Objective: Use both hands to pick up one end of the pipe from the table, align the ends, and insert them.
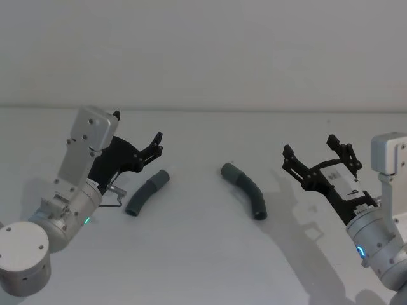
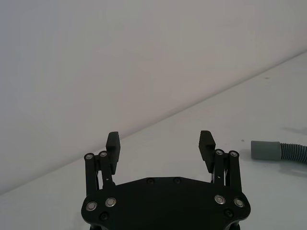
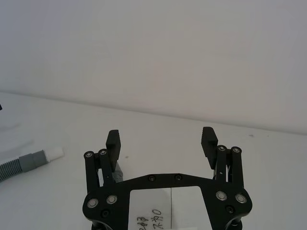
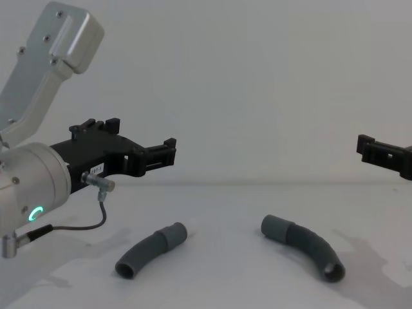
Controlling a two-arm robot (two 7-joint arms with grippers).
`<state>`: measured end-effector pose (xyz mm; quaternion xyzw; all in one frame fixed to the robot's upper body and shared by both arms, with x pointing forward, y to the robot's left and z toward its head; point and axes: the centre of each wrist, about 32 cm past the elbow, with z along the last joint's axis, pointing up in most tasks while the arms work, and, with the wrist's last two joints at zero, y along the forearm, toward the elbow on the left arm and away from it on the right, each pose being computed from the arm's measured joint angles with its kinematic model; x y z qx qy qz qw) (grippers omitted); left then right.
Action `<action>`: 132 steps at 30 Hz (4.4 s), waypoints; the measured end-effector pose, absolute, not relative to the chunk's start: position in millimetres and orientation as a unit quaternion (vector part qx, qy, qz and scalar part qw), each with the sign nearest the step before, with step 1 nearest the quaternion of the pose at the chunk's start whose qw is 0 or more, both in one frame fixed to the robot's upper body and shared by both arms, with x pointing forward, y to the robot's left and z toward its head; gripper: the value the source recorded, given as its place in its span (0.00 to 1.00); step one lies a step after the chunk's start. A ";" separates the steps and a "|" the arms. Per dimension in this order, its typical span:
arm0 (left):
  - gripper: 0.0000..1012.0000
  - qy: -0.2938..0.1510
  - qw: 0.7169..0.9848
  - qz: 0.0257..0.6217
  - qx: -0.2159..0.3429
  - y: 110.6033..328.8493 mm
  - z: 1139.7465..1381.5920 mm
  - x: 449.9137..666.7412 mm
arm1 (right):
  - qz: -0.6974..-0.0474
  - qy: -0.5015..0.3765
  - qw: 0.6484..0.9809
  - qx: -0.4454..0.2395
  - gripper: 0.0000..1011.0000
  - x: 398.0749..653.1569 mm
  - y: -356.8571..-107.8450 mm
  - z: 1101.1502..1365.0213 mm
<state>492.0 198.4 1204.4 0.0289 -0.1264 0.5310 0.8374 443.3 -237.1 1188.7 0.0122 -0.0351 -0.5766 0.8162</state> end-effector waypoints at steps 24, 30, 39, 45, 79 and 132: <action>0.99 -0.126 0.837 0.531 0.029 198.4 1204.4 492.0 | -0.577 -0.035 0.816 0.012 0.99 443.3 -237.1 1188.7; 0.99 -0.126 0.837 0.531 0.029 198.4 1204.4 492.0 | -0.577 -0.035 0.816 0.012 0.99 443.3 -237.1 1188.7; 0.99 -0.126 0.837 0.531 0.029 198.4 1204.4 492.0 | -0.577 -0.035 0.816 0.012 0.99 443.3 -237.1 1188.7; 0.99 -0.126 0.837 0.531 0.029 198.4 1204.4 492.0 | -0.577 -0.035 0.816 0.012 0.99 443.3 -237.1 1188.7; 0.99 -0.097 0.852 0.508 0.086 198.3 1217.1 496.5 | -0.577 -0.035 0.816 0.012 0.99 443.3 -237.1 1188.7; 0.99 0.016 0.863 0.419 0.283 216.7 1243.8 535.4 | -0.577 -0.035 0.816 0.012 0.99 443.3 -237.1 1188.7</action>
